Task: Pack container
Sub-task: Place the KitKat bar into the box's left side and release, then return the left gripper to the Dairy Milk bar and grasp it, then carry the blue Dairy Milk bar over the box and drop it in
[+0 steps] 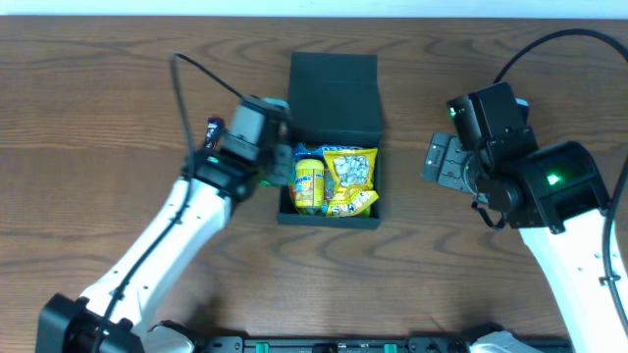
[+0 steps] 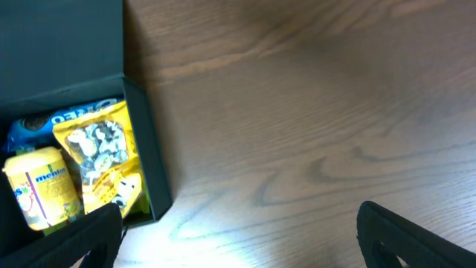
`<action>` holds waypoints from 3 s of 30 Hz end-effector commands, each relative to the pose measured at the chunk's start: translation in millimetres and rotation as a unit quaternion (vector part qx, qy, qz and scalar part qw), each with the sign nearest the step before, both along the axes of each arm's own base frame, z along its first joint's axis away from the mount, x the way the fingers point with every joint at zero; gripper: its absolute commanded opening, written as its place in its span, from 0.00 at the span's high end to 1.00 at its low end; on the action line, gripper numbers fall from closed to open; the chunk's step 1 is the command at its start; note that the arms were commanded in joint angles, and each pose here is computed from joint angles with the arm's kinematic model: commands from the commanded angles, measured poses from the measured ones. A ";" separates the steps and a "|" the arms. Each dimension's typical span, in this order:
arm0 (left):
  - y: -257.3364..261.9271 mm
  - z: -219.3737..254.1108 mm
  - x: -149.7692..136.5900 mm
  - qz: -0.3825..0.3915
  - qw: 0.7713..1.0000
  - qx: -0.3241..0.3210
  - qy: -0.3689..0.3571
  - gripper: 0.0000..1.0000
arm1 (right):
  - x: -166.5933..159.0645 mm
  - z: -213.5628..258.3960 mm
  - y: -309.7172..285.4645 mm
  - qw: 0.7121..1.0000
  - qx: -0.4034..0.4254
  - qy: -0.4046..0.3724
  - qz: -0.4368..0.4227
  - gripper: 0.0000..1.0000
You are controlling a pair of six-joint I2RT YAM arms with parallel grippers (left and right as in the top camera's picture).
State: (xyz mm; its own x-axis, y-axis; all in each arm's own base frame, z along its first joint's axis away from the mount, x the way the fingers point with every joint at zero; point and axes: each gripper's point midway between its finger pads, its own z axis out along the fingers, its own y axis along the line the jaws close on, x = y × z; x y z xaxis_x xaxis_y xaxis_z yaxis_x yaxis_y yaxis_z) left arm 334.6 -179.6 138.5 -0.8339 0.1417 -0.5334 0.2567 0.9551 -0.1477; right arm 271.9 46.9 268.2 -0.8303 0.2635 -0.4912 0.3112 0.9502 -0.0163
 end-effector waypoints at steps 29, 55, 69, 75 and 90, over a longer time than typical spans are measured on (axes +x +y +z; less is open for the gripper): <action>134.2 34.9 23.4 0.178 0.968 0.160 -0.074 0.07 | -5.7 -4.5 0.2 1.000 0.002 0.017 0.008 0.01; 164.0 -146.2 51.4 0.043 0.981 0.144 0.120 0.37 | 1.0 -1.5 2.8 1.000 0.001 0.004 0.021 0.01; 164.8 -156.3 42.7 0.061 0.978 0.138 0.146 0.86 | 0.6 -1.6 1.8 1.000 -0.005 0.006 0.027 0.01; 157.7 -116.3 49.8 0.065 0.982 0.132 0.121 0.94 | 1.8 -1.3 -8.3 1.000 -0.010 0.006 0.009 0.01; -37.1 16.6 14.3 -0.581 0.731 0.279 -0.223 0.94 | -24.6 42.1 -40.5 0.996 0.002 -0.083 -0.033 0.01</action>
